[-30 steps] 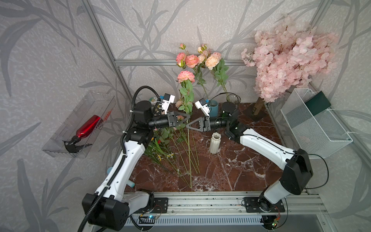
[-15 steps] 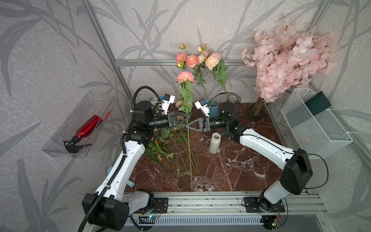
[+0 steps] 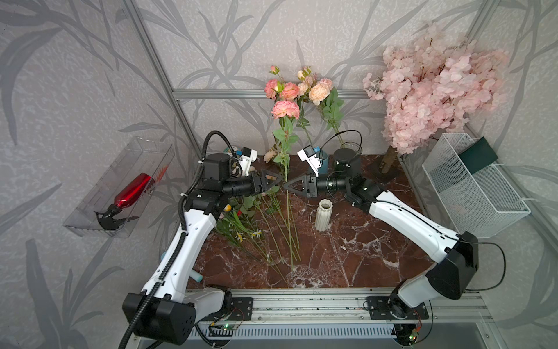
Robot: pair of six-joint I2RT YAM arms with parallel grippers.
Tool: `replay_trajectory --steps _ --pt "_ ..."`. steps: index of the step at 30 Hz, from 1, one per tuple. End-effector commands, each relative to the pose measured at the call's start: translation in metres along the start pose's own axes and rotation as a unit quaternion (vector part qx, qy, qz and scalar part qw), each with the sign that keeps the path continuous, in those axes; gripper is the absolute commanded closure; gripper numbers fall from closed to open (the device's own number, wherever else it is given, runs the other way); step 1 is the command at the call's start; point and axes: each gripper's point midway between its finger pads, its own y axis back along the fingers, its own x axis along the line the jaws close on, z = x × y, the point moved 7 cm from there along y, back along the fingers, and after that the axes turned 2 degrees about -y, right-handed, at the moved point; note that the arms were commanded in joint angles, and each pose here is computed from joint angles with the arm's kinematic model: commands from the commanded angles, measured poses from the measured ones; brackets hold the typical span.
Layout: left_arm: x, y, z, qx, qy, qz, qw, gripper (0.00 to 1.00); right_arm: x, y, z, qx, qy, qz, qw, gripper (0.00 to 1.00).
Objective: Place the pink flowers into the vase
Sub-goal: Pick up the flower at the center of the board.
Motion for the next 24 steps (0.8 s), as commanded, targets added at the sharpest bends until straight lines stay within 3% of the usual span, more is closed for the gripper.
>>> replay_trajectory --steps 1,6,11,15,20,24 --pt "0.025 0.009 -0.009 -0.003 0.001 0.103 0.995 0.31 0.011 0.004 0.009 -0.012 0.032 -0.011 0.999 1.0" --pt "0.063 0.026 -0.006 -0.044 0.019 0.24 0.97 0.31 0.017 0.003 0.011 -0.009 0.058 -0.04 0.997 1.0" --pt "0.091 0.03 -0.003 -0.048 0.055 0.297 0.952 0.31 0.032 0.001 0.01 -0.004 0.097 -0.066 0.993 1.0" --pt "0.122 0.041 -0.005 -0.059 0.092 0.378 0.919 0.31 0.055 0.003 0.004 -0.005 0.165 -0.107 0.981 1.0" --pt "0.14 0.042 -0.006 -0.062 0.137 0.356 0.922 0.32 0.071 0.017 0.017 -0.055 0.209 -0.156 0.964 1.0" --pt "0.144 0.044 -0.005 -0.065 0.147 0.346 0.925 0.32 0.075 0.031 0.036 -0.116 0.247 -0.21 0.939 1.0"
